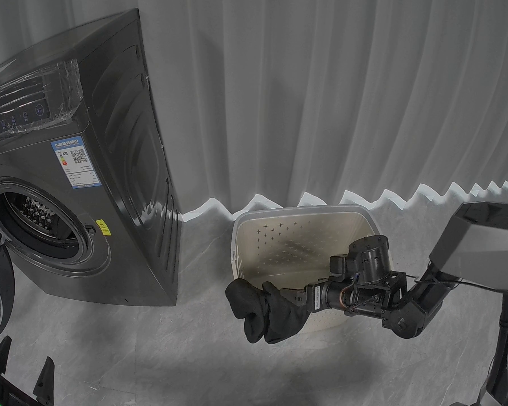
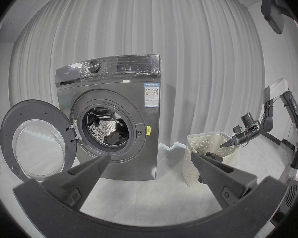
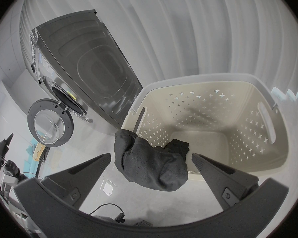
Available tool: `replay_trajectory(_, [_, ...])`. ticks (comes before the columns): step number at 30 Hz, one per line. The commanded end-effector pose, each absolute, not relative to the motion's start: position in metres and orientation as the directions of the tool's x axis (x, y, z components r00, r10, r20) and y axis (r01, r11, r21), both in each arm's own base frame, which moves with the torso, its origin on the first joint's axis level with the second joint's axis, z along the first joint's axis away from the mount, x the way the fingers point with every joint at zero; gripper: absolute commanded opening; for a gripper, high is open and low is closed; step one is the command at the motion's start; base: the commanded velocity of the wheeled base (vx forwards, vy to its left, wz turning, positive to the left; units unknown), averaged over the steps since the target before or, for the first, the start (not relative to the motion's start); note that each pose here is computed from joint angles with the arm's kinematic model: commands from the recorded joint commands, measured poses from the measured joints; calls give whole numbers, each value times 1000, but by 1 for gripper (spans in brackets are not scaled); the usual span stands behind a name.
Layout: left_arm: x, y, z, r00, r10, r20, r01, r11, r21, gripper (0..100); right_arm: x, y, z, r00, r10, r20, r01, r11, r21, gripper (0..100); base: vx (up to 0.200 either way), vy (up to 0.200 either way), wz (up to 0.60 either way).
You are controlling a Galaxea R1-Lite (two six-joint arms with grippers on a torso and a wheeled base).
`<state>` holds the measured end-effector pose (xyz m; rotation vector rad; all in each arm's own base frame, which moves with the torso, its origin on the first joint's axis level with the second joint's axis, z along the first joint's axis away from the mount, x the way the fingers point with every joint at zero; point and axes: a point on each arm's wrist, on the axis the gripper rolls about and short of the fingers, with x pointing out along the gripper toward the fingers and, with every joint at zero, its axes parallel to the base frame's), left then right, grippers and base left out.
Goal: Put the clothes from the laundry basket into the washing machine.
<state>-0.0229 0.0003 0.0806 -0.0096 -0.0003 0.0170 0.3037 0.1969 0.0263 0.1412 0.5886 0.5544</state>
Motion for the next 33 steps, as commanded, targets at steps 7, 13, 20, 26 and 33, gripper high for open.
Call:
replay_trajectory(7, [-23,0,75,1000,18,-2,-18,1000,-11,100,321,213,-8,665,558,-497,-474,829,296,100,0,0,0])
replay_trajectory(13, [-23,0,75,1000,18,-2,-18,1000,-11,100,321,218,-17,651,566,-506,-477,824,307,100,0,0,0])
replay_trajectory(20, [-23,0,75,1000,18,-2,-18,1000,-11,100,323,227,-19,645,592,-483,-489,806,334,100,0,0,0])
replay_trajectory(26, [-23,0,75,1000,18,-2,-18,1000,-12,100,325,232,-31,638,600,-482,-493,800,342,100,0,0,0])
replay_trajectory(33, [-23,0,75,1000,20,-2,-20,1000,-11,100,327,233,-29,645,604,-468,-498,797,342,0,0,0,0])
